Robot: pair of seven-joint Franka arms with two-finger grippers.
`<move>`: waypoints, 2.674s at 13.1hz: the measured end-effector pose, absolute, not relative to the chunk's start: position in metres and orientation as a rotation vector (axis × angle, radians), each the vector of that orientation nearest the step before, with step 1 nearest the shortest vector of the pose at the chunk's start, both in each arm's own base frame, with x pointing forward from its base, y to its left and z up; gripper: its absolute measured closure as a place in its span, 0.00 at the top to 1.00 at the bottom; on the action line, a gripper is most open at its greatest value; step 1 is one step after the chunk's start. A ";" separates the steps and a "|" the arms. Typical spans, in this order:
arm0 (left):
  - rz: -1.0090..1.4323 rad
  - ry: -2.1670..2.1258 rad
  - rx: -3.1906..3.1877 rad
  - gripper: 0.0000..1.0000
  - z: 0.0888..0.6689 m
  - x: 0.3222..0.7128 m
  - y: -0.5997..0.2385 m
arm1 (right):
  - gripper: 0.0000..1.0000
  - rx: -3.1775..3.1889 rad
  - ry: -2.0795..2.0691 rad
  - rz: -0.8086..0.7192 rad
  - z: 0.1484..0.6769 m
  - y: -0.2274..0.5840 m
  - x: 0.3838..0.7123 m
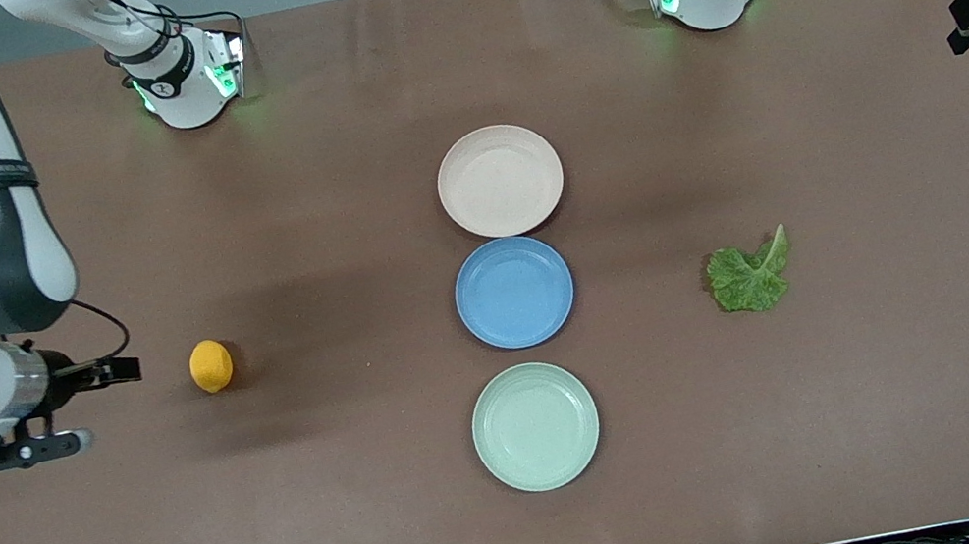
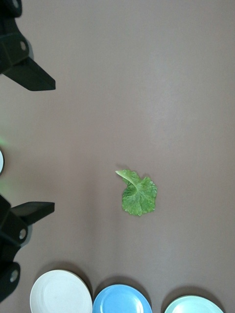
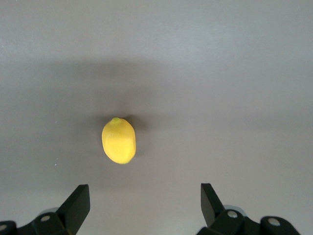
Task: Pick lemon and lettuce from plates
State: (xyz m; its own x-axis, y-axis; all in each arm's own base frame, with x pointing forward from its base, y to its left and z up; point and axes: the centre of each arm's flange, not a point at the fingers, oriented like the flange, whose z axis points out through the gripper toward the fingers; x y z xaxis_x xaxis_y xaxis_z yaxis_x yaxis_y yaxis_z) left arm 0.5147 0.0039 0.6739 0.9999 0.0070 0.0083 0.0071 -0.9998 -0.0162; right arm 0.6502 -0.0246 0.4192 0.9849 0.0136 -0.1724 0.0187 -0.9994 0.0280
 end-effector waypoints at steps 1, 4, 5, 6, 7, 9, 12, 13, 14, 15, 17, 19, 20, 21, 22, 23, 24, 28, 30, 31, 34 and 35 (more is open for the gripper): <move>-0.015 -0.005 -3.125 1.00 0.676 0.511 0.002 | 1.00 3.104 0.007 -0.258 0.434 -0.032 0.650; -0.007 0.033 -3.121 1.00 0.683 0.498 -0.014 | 1.00 3.107 -0.006 -0.231 0.484 -0.037 0.653; 0.004 0.043 -3.118 1.00 0.683 0.495 -0.022 | 1.00 3.108 -0.008 -0.212 0.494 -0.038 0.654; 0.014 0.043 -3.115 1.00 0.680 0.492 -0.030 | 1.00 3.108 -0.016 -0.204 0.498 -0.041 0.655; 0.025 0.042 -3.111 1.00 0.677 0.491 -0.040 | 1.00 3.114 -0.030 -0.205 0.498 -0.046 0.654; 0.038 0.048 -3.104 1.00 0.672 0.489 -0.060 | 1.00 3.150 -0.061 -0.211 0.497 -0.052 0.654; 0.029 0.044 -3.104 1.00 0.671 0.490 -0.062 | 1.00 3.155 -0.068 -0.272 0.500 -0.053 0.647; 0.021 0.040 -3.105 1.00 0.671 0.491 -0.061 | 1.00 3.157 -0.066 -0.266 0.505 -0.053 0.645; 0.014 0.039 -3.106 1.00 0.671 0.491 -0.060 | 1.00 3.159 -0.065 -0.256 0.512 -0.052 0.643; 0.002 0.039 -3.107 1.00 0.671 0.493 -0.060 | 1.00 3.162 -0.063 -0.241 0.519 -0.052 0.640; -0.021 0.041 -3.108 1.00 0.669 0.496 -0.060 | 1.00 3.154 -0.056 -0.188 0.530 -0.052 0.632; -0.036 0.043 -3.110 1.00 0.667 0.499 -0.060 | 1.00 3.140 -0.047 -0.130 0.534 -0.054 0.617; -0.041 0.044 -3.110 1.00 0.666 0.501 -0.060 | 1.00 3.143 -0.047 -0.121 0.535 -0.055 0.608; -0.048 0.044 -3.111 1.00 0.665 0.503 -0.060 | 1.00 3.146 -0.047 -0.117 0.537 -0.055 0.600; -0.050 0.044 -3.112 1.00 0.663 0.505 -0.060 | 1.00 3.149 -0.045 -0.112 0.541 -0.055 0.594; -0.046 0.043 -3.112 1.00 0.661 0.506 -0.059 | 1.00 3.152 -0.041 -0.105 0.546 -0.054 0.588; -0.043 0.042 -3.113 1.00 0.659 0.507 -0.059 | 1.00 3.153 -0.030 -0.096 0.551 -0.052 0.582; -0.059 0.040 -3.114 1.00 0.659 0.509 -0.058 | 1.00 3.147 0.011 -0.058 0.572 -0.041 0.563; -0.052 0.038 -3.114 1.00 0.656 0.510 -0.057 | 1.00 3.147 0.011 -0.047 0.580 -0.041 0.556; -0.046 0.038 -3.115 1.00 0.654 0.512 -0.057 | 1.00 3.147 0.007 -0.048 0.583 -0.042 0.552; -0.036 0.034 -3.116 1.00 0.651 0.513 -0.057 | 1.00 3.150 0.000 -0.055 0.593 -0.044 0.542; -0.037 0.034 -3.116 1.00 0.651 0.513 -0.057 | 1.00 3.150 0.001 -0.052 0.597 -0.044 0.539</move>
